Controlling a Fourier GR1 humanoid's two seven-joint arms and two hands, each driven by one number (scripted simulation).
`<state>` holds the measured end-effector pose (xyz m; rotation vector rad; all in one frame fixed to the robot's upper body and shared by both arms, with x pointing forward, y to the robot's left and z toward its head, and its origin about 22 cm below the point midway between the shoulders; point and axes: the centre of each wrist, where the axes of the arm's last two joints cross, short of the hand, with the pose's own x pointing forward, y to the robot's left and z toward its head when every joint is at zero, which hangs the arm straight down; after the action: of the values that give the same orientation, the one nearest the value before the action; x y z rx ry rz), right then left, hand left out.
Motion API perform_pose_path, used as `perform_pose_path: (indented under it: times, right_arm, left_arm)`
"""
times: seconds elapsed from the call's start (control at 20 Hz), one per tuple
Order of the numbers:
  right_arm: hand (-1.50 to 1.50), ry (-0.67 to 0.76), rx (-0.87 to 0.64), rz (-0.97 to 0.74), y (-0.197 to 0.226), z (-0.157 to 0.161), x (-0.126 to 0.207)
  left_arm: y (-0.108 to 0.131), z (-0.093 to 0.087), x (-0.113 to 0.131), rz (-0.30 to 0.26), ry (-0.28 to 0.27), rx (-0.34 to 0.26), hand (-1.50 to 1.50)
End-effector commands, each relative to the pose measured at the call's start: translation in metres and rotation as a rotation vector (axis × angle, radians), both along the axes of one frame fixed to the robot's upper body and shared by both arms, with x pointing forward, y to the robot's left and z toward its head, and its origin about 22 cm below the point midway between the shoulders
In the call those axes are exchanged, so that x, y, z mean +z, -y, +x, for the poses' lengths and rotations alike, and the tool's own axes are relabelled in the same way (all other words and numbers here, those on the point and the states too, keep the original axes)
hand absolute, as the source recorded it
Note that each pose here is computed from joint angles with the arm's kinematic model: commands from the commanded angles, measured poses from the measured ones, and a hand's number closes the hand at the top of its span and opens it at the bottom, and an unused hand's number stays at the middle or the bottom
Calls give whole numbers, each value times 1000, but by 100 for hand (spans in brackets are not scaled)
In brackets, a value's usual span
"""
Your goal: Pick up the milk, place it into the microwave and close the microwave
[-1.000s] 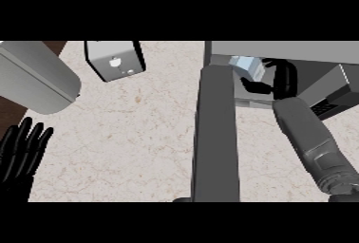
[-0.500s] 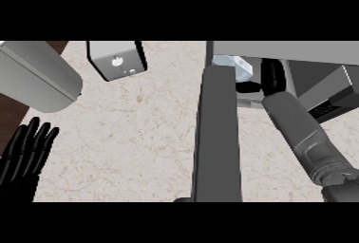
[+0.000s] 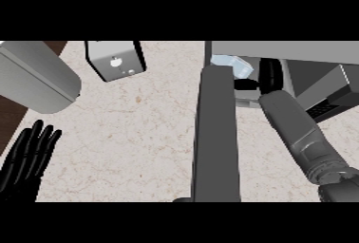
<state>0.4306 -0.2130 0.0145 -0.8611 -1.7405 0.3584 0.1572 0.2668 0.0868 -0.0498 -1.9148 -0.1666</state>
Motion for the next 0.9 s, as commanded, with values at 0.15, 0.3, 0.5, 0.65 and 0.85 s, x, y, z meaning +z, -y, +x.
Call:
perform_pose_path:
  times: [0.15,0.3,0.5,0.65,0.85]
  right_arm:
    - [-150,40,-61,34,9,7,15]
    - [-150,68,-71,21,32,4,14]
    - [-150,100,-79,25,38,-3,3]
    - [-150,110,-95,34,46,-3,4]
    - [-150,99,-55,110,68,-5,8]
  left_arm:
    - [9,-10,0,-2,-11,-27,-150]
    - [-4,-17,-4,8,-11,6,-150]
    - [-1,-14,-1,13,-9,3,-150]
    - [7,-12,4,5,-13,17,-150]
    - [6,-19,-6,1,-20,3,-150]
